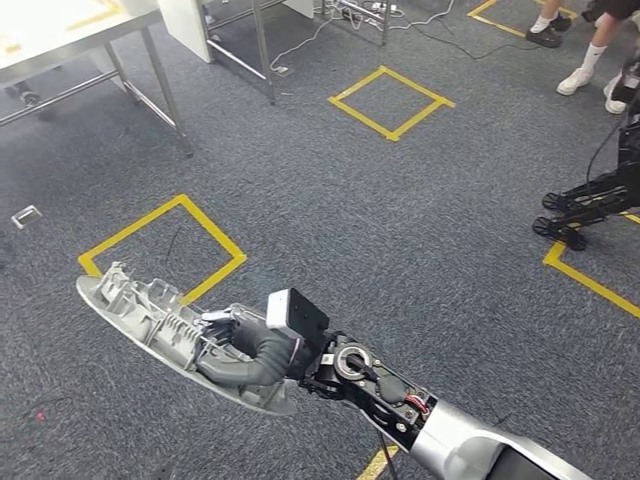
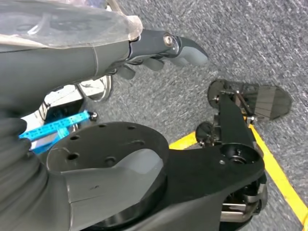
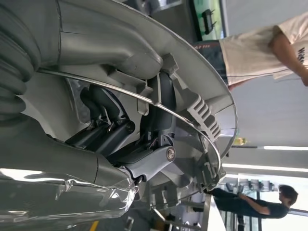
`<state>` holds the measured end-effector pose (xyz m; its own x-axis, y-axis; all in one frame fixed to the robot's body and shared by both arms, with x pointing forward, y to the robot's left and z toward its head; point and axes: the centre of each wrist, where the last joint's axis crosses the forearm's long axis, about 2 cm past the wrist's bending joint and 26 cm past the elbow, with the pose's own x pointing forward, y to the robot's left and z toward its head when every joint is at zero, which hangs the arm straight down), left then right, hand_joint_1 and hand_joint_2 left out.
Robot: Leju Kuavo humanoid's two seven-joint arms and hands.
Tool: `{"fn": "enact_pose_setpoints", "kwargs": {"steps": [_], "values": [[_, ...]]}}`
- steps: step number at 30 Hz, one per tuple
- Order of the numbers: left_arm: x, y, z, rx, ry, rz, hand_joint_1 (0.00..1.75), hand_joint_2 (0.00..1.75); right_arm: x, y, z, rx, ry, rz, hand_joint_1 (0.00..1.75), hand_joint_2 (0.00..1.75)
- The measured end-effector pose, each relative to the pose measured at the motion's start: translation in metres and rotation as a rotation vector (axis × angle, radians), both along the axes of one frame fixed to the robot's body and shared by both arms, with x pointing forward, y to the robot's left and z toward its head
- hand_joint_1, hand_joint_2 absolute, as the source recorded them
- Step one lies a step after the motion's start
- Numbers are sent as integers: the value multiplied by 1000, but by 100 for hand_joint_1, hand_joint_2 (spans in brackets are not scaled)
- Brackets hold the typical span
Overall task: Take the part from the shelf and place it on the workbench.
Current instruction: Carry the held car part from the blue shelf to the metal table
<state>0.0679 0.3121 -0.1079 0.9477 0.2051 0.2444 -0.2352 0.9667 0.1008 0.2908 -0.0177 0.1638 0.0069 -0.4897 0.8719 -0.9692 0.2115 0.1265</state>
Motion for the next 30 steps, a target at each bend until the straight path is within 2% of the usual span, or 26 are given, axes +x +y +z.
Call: {"fn": "enact_pose_setpoints", "kwargs": {"steps": [9, 16, 30], "values": [[3, -6, 0, -6, 9, -8, 0, 175, 3, -2, 13, 236, 186, 121, 175, 175], [5, -9, 1, -9, 8, -9, 0, 175, 6, 0, 26, 287, 177, 149, 175, 175], [5, -9, 1, -11, 8, -9, 0, 175, 6, 0, 31, 314, 178, 159, 175, 175]]}}
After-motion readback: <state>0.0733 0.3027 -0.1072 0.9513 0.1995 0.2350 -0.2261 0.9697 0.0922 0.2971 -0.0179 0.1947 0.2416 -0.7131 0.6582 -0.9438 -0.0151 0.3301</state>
